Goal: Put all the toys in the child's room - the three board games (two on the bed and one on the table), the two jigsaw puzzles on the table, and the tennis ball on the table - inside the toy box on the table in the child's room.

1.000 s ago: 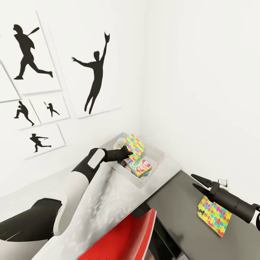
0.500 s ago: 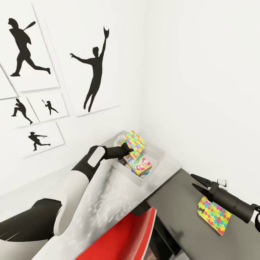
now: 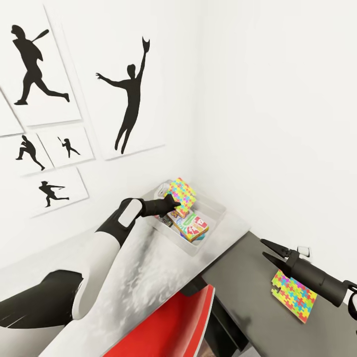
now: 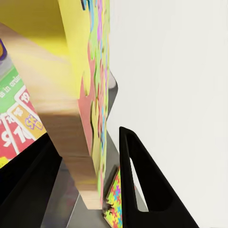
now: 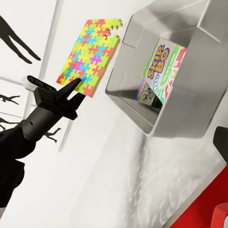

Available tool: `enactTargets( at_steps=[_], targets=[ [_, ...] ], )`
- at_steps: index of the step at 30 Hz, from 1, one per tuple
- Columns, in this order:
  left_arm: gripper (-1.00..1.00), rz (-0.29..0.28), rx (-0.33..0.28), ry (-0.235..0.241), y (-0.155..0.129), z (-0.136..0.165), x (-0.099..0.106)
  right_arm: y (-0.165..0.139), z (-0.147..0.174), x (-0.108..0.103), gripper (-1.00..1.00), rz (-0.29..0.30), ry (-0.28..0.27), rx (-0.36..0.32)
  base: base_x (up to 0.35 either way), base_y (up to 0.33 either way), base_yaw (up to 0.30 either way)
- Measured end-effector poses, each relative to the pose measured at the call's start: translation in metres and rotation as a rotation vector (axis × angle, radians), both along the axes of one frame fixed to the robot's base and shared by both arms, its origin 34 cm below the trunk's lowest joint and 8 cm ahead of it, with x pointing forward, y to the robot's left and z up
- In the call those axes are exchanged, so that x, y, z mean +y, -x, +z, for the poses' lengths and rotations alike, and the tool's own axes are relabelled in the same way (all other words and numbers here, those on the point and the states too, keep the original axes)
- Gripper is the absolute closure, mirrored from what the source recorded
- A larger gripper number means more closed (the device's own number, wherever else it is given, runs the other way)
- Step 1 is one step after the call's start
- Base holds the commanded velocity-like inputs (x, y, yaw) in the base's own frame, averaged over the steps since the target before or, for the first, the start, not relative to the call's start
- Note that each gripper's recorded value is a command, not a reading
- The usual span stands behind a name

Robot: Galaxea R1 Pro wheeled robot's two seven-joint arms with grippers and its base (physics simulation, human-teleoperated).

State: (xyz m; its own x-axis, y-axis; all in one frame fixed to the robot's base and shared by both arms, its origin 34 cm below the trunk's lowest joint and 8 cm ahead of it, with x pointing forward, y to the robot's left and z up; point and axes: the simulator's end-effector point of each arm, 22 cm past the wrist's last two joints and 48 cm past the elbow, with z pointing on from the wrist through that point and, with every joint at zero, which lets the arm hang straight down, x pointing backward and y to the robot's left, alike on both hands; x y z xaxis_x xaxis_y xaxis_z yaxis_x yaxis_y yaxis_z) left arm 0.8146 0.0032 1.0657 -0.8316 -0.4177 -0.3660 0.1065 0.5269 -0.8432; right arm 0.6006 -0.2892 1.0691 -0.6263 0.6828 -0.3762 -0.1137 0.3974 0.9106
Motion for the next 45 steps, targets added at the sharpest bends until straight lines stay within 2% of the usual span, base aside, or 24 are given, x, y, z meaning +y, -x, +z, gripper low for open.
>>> enactTargets(
  at_steps=[20,24,31,36,41,45],
  targets=[
    [1.0,-0.005,0.014,0.001,-0.001,-0.009,-0.004,-0.001,-0.007,-0.001,-1.0,0.001,0.001,0.016,0.0,0.0,0.0],
    [1.0,-0.005,-0.001,0.004,-0.008,0.0,-0.006,-0.001,-0.01,-0.002,-1.0,0.0,0.002,0.021,0.0,0.0,0.0],
    [1.0,0.027,0.012,-0.055,-0.02,-0.004,0.002,-0.002,-0.014,-0.006,-1.0,-0.01,0.002,0.028,0.0,0.0,0.0],
    [1.0,0.022,0.005,-0.059,-0.027,0.005,-0.011,-0.003,-0.018,-0.007,-1.0,-0.012,0.002,0.036,0.0,0.0,0.0],
    [1.0,0.053,0.015,-0.099,-0.04,0.005,-0.003,-0.003,-0.022,-0.006,-1.0,-0.013,0.0,0.044,0.0,0.0,0.0],
    [1.0,0.061,0.018,-0.11,-0.045,0.003,-0.001,-0.004,-0.025,-0.006,-1.0,-0.013,0.0,0.05,0.0,0.0,0.0]
  ],
)
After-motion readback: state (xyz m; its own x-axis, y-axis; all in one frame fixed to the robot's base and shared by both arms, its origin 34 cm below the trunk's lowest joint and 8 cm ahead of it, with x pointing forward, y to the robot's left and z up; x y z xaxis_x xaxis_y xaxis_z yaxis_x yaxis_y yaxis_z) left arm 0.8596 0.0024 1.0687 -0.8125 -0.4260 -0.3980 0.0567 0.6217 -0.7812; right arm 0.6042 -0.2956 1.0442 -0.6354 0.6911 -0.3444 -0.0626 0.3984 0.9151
